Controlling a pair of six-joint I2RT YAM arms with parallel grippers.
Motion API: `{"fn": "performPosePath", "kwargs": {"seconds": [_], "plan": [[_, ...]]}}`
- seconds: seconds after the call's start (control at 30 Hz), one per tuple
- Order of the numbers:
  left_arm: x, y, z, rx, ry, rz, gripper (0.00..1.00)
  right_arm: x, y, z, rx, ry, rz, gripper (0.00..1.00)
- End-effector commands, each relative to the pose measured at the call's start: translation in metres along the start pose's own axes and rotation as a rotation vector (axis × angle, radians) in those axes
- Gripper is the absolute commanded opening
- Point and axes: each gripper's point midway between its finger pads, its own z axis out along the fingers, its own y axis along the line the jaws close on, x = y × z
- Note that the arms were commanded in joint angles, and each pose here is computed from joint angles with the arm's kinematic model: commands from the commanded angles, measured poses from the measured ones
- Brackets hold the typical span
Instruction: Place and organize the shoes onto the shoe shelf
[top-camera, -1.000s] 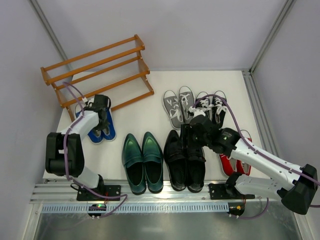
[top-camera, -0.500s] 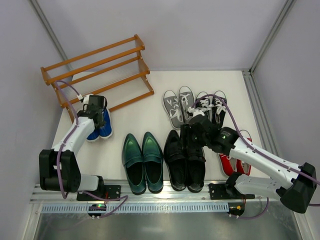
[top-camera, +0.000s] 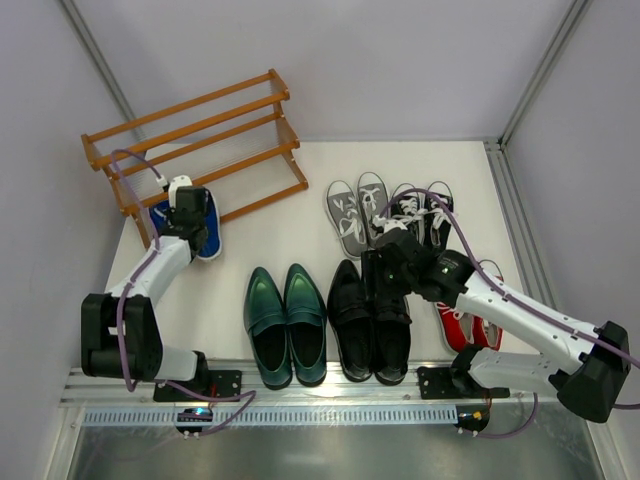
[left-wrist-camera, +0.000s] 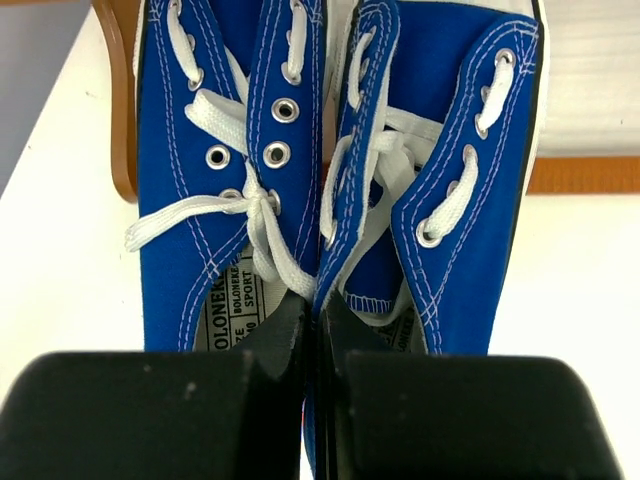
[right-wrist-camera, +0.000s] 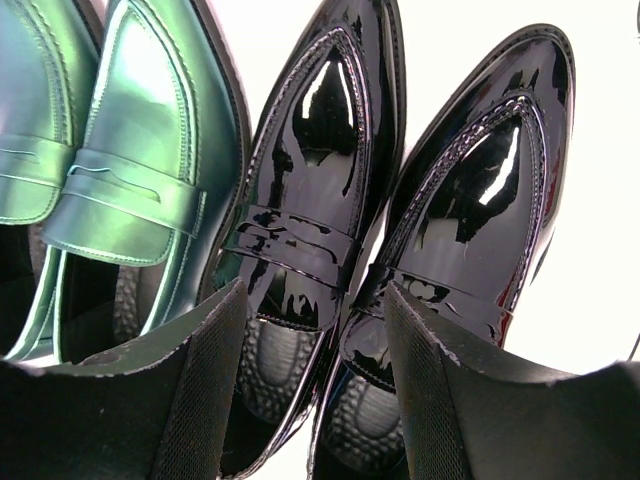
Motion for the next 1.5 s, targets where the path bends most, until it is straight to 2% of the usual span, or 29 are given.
{"fn": "performPosePath", "kwargs": {"seconds": [0.0, 0.37, 0.7, 1.03, 1.07, 1.1, 1.17, 1.2, 1.37, 1.4, 1.43, 1.47], "plan": [[-0.090, 0.007, -0.010, -0.015, -0.321, -0.154, 0.00, -0.009, 0.006, -0.003, -0.002, -0.011, -0.020, 0.59], [-0.115, 0.009, 0.012, -0.002, -0.442, -0.226, 0.00, -0.005, 0.009, 0.006, 0.003, 0.030, -0.013, 0.56], [-0.116, 0.032, 0.046, -0.071, -0.432, -0.199, 0.00, -0.002, 0.011, 0.015, 0.006, 0.061, -0.021, 0.56], [-0.105, 0.017, 0.072, -0.021, -0.381, -0.144, 0.01, 0.001, 0.015, 0.017, -0.011, 0.066, -0.031, 0.56], [-0.103, 0.017, 0.073, -0.014, -0.370, -0.143, 0.05, 0.002, 0.014, 0.017, -0.013, 0.066, -0.032, 0.56], [-0.102, 0.015, 0.071, -0.007, -0.362, -0.145, 0.26, 0.004, 0.013, 0.019, -0.012, 0.070, -0.034, 0.56], [-0.100, 0.015, 0.066, 0.008, -0.344, -0.154, 0.50, 0.004, 0.014, 0.018, -0.023, 0.063, -0.032, 0.56], [-0.099, 0.014, 0.062, 0.017, -0.341, -0.158, 0.66, 0.007, 0.014, 0.019, -0.025, 0.066, -0.031, 0.56], [-0.102, 0.016, 0.034, 0.051, -0.316, -0.207, 0.86, 0.007, 0.015, 0.022, -0.045, 0.048, -0.023, 0.56], [-0.101, 0.016, 0.020, 0.070, -0.300, -0.207, 0.87, 0.009, 0.014, 0.023, -0.044, 0.049, -0.023, 0.56], [-0.100, 0.009, 0.011, 0.113, -0.288, -0.200, 0.95, 0.008, 0.014, 0.023, -0.046, 0.040, -0.022, 0.56], [-0.100, 0.005, 0.002, 0.138, -0.276, -0.210, 0.96, 0.007, 0.015, 0.023, -0.048, 0.028, -0.013, 0.56]]}}
